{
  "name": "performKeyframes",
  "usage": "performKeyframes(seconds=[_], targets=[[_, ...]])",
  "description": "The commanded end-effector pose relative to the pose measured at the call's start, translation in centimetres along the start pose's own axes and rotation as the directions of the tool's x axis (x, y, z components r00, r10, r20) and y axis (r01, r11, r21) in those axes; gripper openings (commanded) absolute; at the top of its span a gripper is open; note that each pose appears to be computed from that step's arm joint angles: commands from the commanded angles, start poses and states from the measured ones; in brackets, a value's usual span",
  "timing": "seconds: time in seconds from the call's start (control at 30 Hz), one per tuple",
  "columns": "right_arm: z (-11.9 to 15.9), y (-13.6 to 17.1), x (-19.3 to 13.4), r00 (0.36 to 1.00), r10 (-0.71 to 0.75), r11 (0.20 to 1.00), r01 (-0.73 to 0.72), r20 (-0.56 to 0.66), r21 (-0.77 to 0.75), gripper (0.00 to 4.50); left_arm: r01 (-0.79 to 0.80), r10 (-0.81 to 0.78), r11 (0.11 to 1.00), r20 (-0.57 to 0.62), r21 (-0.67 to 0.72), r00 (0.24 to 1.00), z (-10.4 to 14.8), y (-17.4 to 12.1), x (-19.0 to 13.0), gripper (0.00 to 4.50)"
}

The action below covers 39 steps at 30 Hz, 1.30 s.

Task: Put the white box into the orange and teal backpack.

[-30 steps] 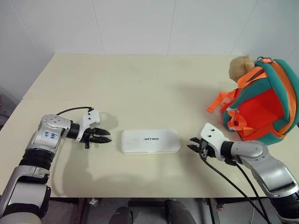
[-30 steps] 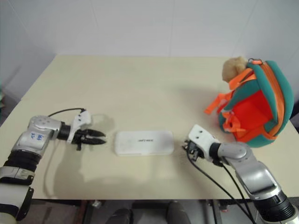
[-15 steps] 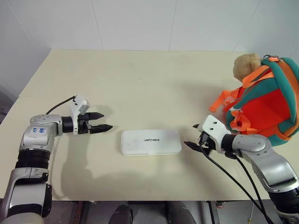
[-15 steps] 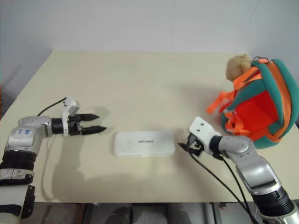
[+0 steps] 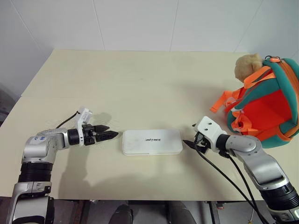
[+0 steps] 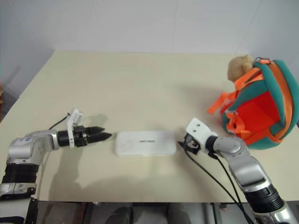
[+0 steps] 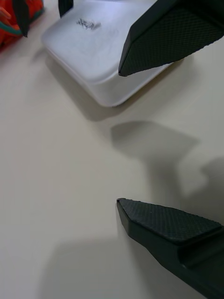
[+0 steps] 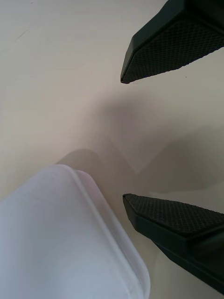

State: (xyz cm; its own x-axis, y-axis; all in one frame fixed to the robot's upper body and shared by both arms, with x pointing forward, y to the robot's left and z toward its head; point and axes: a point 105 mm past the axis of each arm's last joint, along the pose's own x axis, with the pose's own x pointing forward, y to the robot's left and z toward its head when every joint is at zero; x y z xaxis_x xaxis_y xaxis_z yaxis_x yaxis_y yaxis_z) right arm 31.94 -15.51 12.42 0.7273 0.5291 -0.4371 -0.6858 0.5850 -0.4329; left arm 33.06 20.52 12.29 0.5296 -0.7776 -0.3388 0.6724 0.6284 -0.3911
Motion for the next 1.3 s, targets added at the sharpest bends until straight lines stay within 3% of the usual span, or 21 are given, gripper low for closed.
performKeyframes(seconds=[0.03, 0.7, 1.3], targets=[[0.8, 0.3, 0.0, 0.999, 0.007, 1.000, -0.006, 0.031, -0.027, 4.50, 0.038, -0.040, 0.997, -0.035, -0.061, 0.999, -0.5, -0.9, 0.5, 4.45], [1.2, 0.5, 1.0, 0.999, 0.013, 0.999, -0.012, 0.040, -0.031, 4.50, 0.141, -0.170, 0.960, -0.107, -0.241, 0.980, -3.4, -3.0, 2.0, 4.45], [1.3, 1.2, 1.1, 0.998, 0.033, 0.999, -0.031, 0.046, -0.030, 4.50, 0.204, -0.229, 0.936, -0.056, -0.285, 0.972, -3.8, -5.0, 5.4, 4.45]])
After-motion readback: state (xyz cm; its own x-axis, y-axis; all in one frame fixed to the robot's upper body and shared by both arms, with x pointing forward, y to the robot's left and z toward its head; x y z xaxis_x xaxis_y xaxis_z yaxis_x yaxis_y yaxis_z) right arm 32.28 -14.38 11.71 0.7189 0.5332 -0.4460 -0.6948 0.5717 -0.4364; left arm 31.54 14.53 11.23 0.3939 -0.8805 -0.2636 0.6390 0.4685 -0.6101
